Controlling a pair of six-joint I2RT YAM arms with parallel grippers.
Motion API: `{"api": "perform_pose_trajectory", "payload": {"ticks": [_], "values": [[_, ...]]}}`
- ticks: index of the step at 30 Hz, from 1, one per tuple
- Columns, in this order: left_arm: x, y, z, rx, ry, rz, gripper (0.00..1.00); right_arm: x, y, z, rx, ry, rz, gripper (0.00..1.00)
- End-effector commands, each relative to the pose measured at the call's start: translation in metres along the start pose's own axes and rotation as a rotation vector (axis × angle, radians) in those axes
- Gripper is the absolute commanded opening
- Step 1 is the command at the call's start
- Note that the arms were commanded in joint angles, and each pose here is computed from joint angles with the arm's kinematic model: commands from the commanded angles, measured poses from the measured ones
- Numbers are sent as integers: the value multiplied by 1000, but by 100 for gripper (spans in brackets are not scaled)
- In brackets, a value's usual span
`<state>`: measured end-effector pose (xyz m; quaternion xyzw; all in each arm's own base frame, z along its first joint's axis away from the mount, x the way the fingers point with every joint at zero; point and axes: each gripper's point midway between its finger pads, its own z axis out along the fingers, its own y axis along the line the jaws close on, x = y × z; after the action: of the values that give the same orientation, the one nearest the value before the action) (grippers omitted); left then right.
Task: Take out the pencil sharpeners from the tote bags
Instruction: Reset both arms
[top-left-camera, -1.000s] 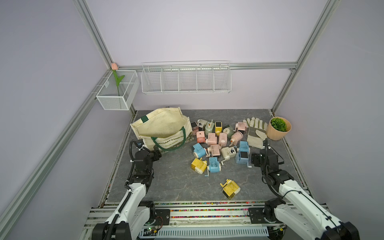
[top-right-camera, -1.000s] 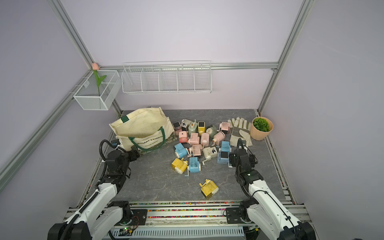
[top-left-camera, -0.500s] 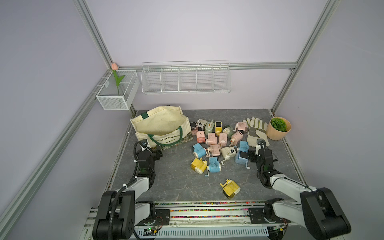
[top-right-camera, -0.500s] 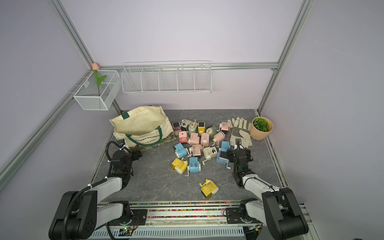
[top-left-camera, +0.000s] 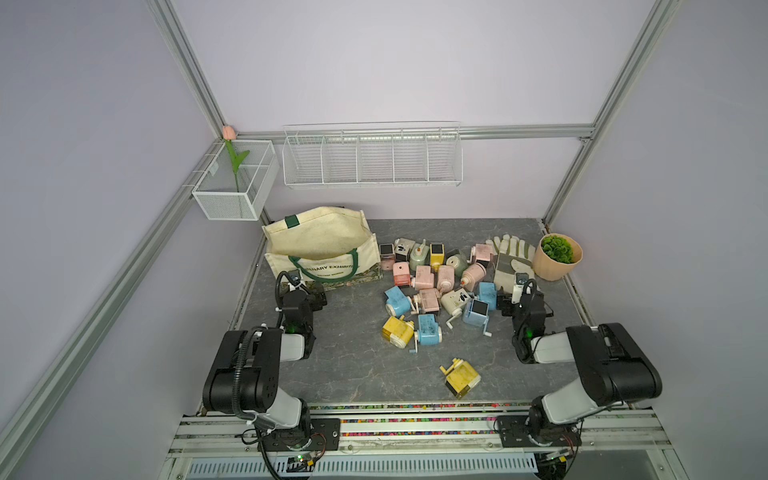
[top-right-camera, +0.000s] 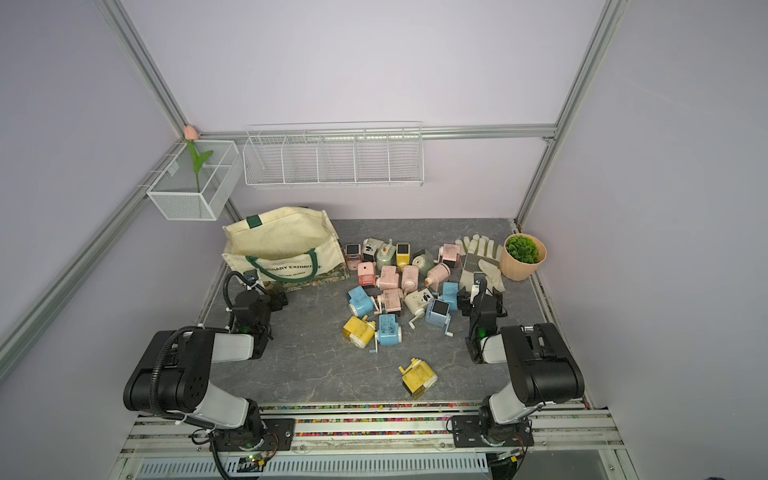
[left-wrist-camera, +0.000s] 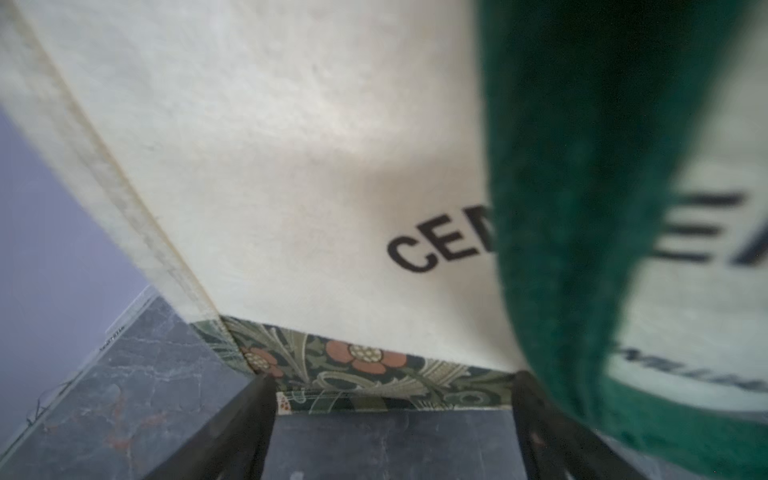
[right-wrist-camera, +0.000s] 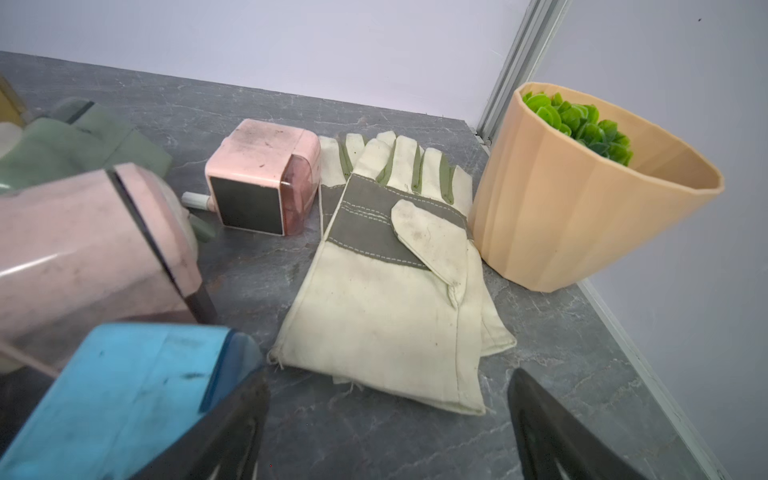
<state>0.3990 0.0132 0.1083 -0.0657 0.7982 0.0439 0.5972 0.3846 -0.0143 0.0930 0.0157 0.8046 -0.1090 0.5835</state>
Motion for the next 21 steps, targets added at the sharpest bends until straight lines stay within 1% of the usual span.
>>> {"api": "perform_pose_trajectory", "payload": {"ticks": [1,3,5,18,21], "values": [[-9,4,3,-26,-15,9,99,-5,1,4,-28,7,39,90],[-9,4,3,-24,-40,8,99,-5,1,4,-29,5,40,90],[-9,3,3,-19,-23,8,99,-5,1,4,-29,4,39,90],[-9,3,3,-22,-35,6,99,-4,1,4,-30,9,40,90],[-9,3,3,-22,-34,7,99,-4,3,8,-63,28,53,90]]}}
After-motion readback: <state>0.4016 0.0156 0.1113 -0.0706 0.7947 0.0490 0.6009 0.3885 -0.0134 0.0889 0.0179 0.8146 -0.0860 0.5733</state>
